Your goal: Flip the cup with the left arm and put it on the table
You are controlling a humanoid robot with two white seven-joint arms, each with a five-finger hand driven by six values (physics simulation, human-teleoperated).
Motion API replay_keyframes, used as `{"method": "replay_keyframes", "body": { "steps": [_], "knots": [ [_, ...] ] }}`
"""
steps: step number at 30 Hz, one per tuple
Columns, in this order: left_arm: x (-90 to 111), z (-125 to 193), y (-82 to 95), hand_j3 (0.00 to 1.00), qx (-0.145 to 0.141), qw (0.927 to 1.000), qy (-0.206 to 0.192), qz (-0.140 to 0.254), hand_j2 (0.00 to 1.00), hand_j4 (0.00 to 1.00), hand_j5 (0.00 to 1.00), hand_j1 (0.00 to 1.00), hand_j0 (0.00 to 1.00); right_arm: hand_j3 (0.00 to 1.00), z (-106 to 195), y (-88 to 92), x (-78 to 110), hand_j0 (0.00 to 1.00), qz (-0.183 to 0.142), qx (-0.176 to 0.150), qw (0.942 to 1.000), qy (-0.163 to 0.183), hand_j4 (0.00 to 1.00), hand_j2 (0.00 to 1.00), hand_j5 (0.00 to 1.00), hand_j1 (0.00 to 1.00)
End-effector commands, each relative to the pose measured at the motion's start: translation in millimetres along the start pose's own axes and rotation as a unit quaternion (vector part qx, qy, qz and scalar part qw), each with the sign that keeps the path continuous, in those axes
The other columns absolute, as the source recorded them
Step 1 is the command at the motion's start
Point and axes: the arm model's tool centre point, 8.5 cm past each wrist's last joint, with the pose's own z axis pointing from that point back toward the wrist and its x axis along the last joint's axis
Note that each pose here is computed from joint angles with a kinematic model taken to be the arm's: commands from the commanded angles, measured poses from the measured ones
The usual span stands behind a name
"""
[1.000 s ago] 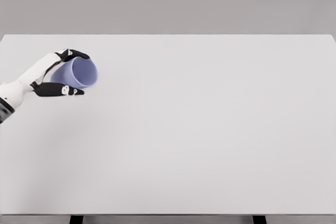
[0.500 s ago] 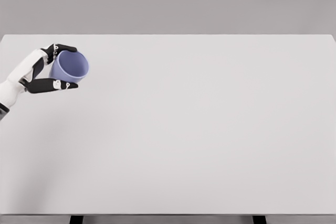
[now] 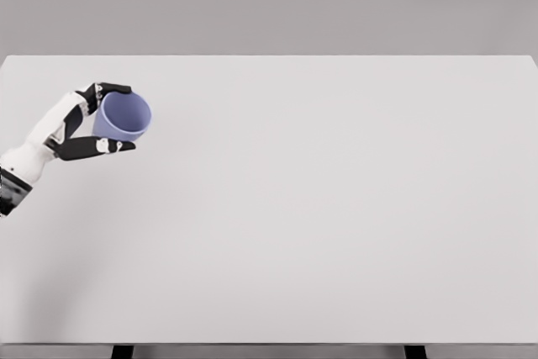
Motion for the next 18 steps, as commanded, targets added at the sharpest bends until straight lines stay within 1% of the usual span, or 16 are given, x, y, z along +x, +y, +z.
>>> {"method": "replay_keyframes", "body": {
  "steps": [1, 3, 5, 6, 8, 10, 15, 18],
  "knots": [
    [-9, 1, -7.4, 0.66, 0.007, 0.9999, -0.012, 0.010, 0.66, 0.66, 0.66, 0.66, 0.66, 1.00, 0, -0.1, 0.0, 1.00, 0.001, -0.001, 1.0000, 0.000, 1.00, 1.00, 1.00, 1.00],
    [-12, 1, -9.9, 0.66, 0.011, 0.9996, -0.023, 0.010, 0.66, 0.66, 0.66, 0.66, 0.66, 1.00, 0, 0.0, -0.5, 1.00, 0.001, 0.000, 1.0000, 0.001, 1.00, 1.00, 1.00, 1.00],
    [-17, 2, -16.1, 0.66, 0.017, 0.9992, -0.035, 0.012, 0.66, 0.66, 0.66, 0.66, 0.66, 1.00, 0, -0.1, 0.0, 1.00, 0.000, -0.001, 1.0000, 0.000, 1.00, 1.00, 1.00, 1.00],
    [-20, 4, -15.9, 0.66, 0.020, 0.9990, -0.037, 0.014, 0.66, 0.66, 0.66, 0.66, 0.66, 1.00, 0, 0.0, 0.0, 1.00, 0.000, 0.000, 1.0000, 0.000, 1.00, 1.00, 1.00, 1.00],
    [-28, 5, -23.3, 0.66, 0.032, 0.9976, -0.052, 0.032, 0.66, 0.66, 0.66, 0.66, 0.66, 1.00, 0, 0.0, 0.0, 1.00, 0.000, 0.000, 1.0000, 0.000, 1.00, 1.00, 1.00, 1.00],
    [-35, 7, -25.9, 0.66, 0.040, 0.9968, -0.057, 0.039, 0.66, 0.66, 0.66, 0.66, 0.66, 1.00, 0, 0.0, 0.1, 1.00, 0.000, 0.000, 1.0000, -0.001, 1.00, 1.00, 1.00, 1.00],
    [-40, 10, -23.7, 0.66, 0.061, 0.9931, -0.068, 0.074, 0.66, 0.66, 0.66, 0.66, 0.66, 1.00, 0, -0.2, -0.8, 1.00, 0.001, 0.000, 1.0000, 0.000, 1.00, 1.00, 1.00, 1.00],
    [-42, 9, -32.9, 0.66, 0.061, 0.9920, -0.078, 0.077, 0.66, 0.66, 0.66, 0.66, 0.66, 1.00, 0, 0.0, 0.1, 1.00, 0.000, 0.000, 1.0000, -0.001, 1.00, 1.00, 1.00, 1.00]
  ]
}}
